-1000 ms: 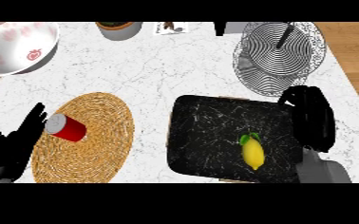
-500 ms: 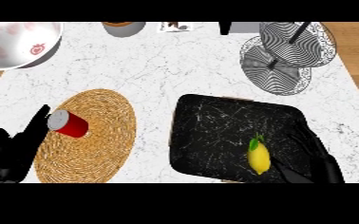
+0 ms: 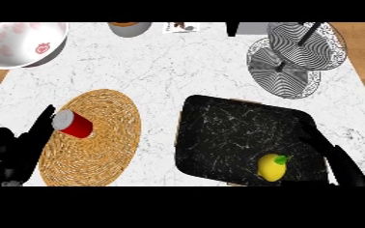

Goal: Pick the lemon from the tray and place it in the tiered basket

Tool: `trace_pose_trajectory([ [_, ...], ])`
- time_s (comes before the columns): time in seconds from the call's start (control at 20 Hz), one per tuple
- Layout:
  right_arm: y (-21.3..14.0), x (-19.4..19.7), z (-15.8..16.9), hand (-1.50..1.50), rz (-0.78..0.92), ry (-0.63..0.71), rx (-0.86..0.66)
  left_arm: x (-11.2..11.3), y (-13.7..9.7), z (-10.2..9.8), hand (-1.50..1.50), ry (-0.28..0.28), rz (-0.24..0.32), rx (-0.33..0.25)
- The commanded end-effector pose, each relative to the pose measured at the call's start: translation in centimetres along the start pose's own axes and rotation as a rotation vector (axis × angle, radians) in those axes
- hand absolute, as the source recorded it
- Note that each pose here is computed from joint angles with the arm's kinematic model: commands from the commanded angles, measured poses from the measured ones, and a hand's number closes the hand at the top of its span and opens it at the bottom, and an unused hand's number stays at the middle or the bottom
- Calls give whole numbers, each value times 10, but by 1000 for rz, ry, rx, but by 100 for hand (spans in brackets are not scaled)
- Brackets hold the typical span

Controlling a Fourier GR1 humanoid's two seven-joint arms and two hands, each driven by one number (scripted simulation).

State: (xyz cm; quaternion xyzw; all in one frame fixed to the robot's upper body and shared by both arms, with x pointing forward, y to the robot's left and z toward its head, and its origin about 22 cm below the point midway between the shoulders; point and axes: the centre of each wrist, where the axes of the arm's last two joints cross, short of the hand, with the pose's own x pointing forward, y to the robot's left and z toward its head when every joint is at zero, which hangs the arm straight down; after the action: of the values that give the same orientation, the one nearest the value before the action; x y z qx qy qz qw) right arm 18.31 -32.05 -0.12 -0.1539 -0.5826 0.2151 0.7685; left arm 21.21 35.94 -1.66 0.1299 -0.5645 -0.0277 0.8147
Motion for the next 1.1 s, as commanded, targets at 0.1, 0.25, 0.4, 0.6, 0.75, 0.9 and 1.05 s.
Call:
trace_pose_trajectory([
  [0.1, -3, 74, 7, -150, 61, 95, 81, -3, -23, 8, 0, 11, 10, 6],
  [0.25, -9, 103, 3, -150, 68, 147, 136, 14, 6, -14, 0, 13, -9, -4],
  [0.4, 7, 101, -12, -150, 78, 213, 200, -10, -8, -2, 0, -2, -12, -26],
  [0.6, -11, 111, -1, -150, 146, 299, 225, -11, -9, -6, 0, 6, -21, 16],
  [0.75, -19, 115, 4, -150, 158, 335, 197, 11, 20, 0, 0, 3, -9, 5],
  [0.9, -11, 93, 6, -150, 176, 382, 194, -14, -3, 9, 0, 2, -2, 9],
  [1.05, -17, 86, -11, -150, 123, 384, 192, 3, 1, 2, 0, 12, -7, -10],
])
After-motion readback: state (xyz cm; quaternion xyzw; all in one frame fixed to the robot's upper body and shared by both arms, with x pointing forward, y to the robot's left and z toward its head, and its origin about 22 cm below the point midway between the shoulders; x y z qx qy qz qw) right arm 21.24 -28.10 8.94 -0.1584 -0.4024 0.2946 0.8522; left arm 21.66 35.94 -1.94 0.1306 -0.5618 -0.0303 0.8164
